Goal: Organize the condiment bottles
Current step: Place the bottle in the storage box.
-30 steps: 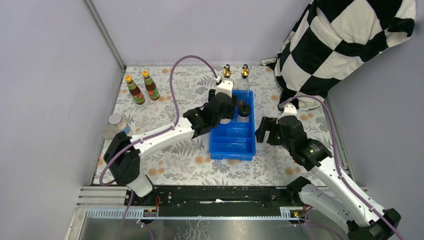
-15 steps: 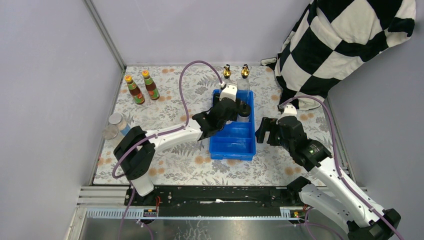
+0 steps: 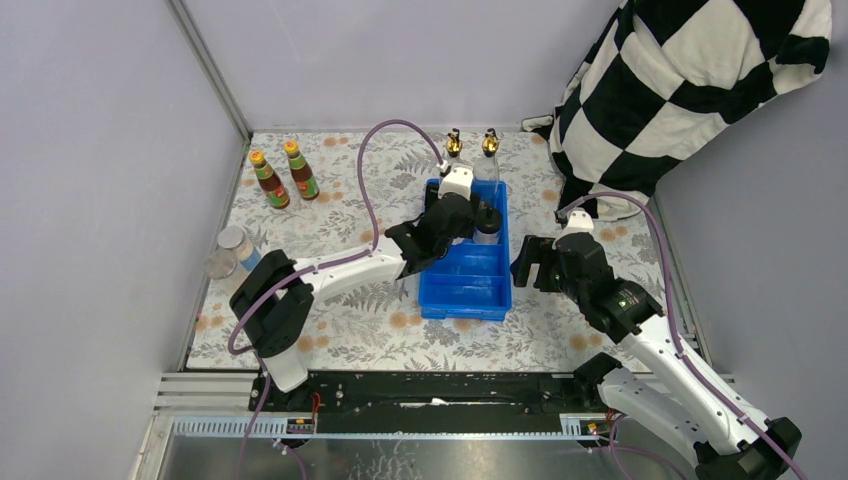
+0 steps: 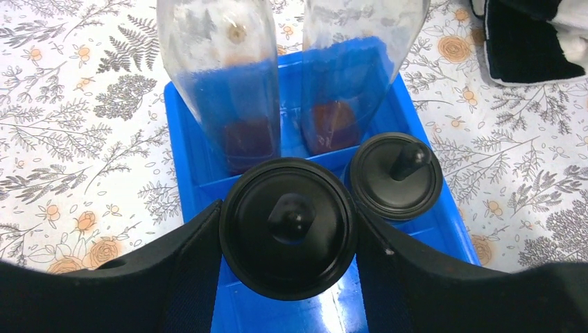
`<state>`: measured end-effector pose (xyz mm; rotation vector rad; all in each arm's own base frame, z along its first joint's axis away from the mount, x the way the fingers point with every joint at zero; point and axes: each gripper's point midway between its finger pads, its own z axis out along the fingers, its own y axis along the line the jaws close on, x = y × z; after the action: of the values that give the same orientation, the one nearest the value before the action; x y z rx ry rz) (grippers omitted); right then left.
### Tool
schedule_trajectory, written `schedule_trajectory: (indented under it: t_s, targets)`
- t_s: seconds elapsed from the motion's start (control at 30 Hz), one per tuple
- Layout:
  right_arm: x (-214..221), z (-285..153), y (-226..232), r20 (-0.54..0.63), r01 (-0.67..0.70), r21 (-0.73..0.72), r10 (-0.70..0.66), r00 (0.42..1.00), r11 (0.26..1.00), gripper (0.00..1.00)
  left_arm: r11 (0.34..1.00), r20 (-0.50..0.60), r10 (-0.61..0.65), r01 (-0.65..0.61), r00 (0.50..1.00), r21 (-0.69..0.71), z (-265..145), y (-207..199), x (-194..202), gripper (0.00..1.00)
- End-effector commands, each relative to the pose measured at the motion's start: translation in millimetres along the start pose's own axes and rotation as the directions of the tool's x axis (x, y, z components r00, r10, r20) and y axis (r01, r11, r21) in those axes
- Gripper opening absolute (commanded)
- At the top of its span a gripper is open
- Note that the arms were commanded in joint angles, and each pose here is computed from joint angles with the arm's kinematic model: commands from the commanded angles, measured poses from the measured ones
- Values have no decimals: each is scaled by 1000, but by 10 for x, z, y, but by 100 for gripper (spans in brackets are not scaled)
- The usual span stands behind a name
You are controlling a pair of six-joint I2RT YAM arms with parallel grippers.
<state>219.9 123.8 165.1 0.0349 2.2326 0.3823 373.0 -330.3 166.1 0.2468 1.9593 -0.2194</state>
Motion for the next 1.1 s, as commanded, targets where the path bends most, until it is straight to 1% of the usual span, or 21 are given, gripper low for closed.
schedule_trajectory:
  t_s: [0.0, 0.57, 0.83, 0.87, 1.07]
  targets:
    - [-17, 2, 53, 12, 0, -28, 0, 1000, 1000, 91, 999, 92, -27, 30, 995, -30, 21, 49, -376, 59]
    - [-7, 22, 45, 6, 7, -22, -7, 1000, 1000, 91, 998, 76, -37, 40, 996, -43, 250, 167, -177, 59]
    - [2, 36, 43, 3, 7, -20, -7, 1000, 1000, 91, 999, 67, -36, 38, 997, -30, 352, 139, 32, 59]
    - [5, 38, 45, 1, 9, -21, -9, 1000, 1000, 91, 999, 62, -36, 38, 997, -30, 366, 138, 66, 59]
    - [12, 50, 40, 0, 9, -18, -9, 1000, 1000, 91, 998, 30, -40, 41, 999, -42, 421, 142, 210, 74]
